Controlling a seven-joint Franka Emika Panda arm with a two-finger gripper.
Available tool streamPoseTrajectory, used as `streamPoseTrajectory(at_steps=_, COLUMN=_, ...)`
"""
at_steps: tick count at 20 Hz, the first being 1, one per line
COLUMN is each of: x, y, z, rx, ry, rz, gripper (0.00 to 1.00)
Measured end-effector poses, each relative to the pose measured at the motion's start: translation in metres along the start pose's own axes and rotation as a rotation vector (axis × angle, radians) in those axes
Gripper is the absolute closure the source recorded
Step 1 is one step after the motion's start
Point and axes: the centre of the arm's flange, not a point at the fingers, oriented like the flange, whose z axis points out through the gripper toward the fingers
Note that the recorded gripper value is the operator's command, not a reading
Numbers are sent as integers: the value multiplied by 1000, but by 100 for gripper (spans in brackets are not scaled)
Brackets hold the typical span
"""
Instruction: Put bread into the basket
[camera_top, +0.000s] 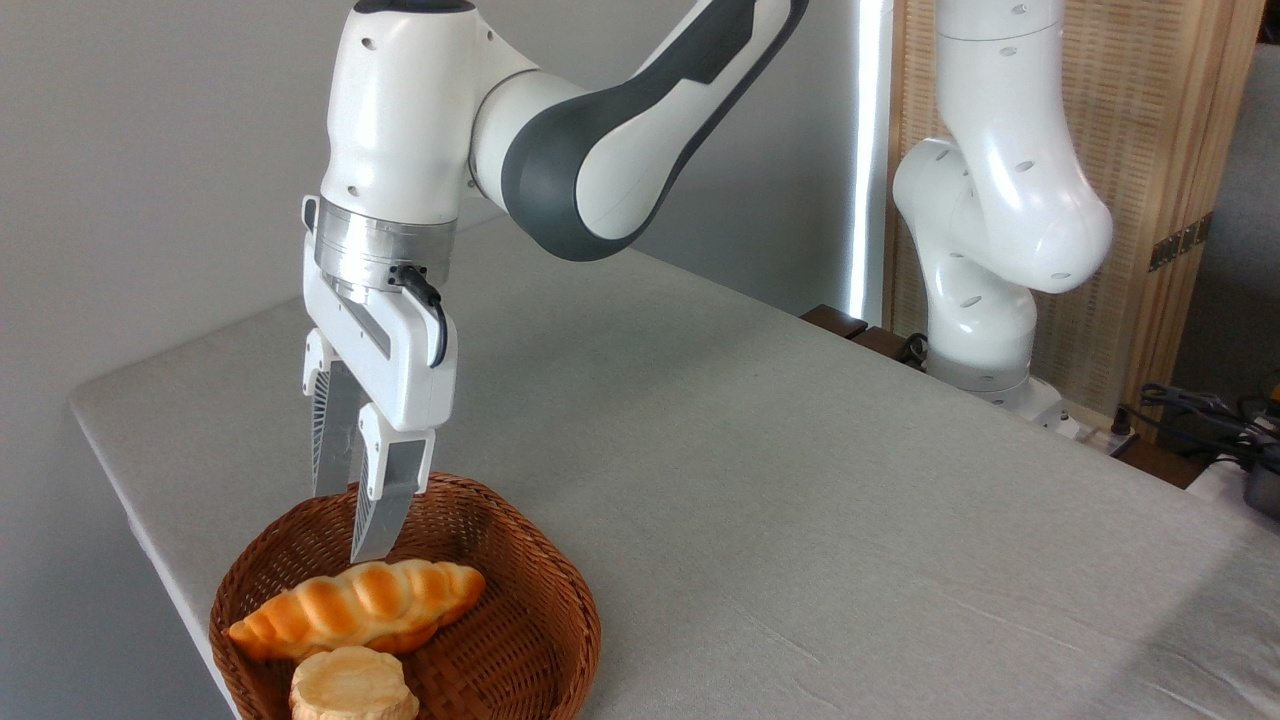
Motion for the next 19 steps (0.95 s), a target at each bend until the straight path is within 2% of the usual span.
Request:
streamPoseTrajectory(at_steps=4, x=2, y=-1, z=-3, rx=4, ry=5, rz=-21, gripper=0)
streamPoseTrajectory(at_steps=8, x=4, y=-3, z=-24, rx=6, ry=16, rz=-78, gripper=0)
streamPoseTrajectory(at_steps=11, x=-2, y=0, z=-48, rx=-32, ry=-12, rz=-106, gripper=0)
streamPoseTrajectory(at_steps=16, x=-14, y=12, z=-67, rx=-131, ry=-112, rz=-151, gripper=0)
streamPoseTrajectory(at_steps=19, x=-18, y=7, z=-71, rx=-138, ry=-125, rz=-167, gripper=0)
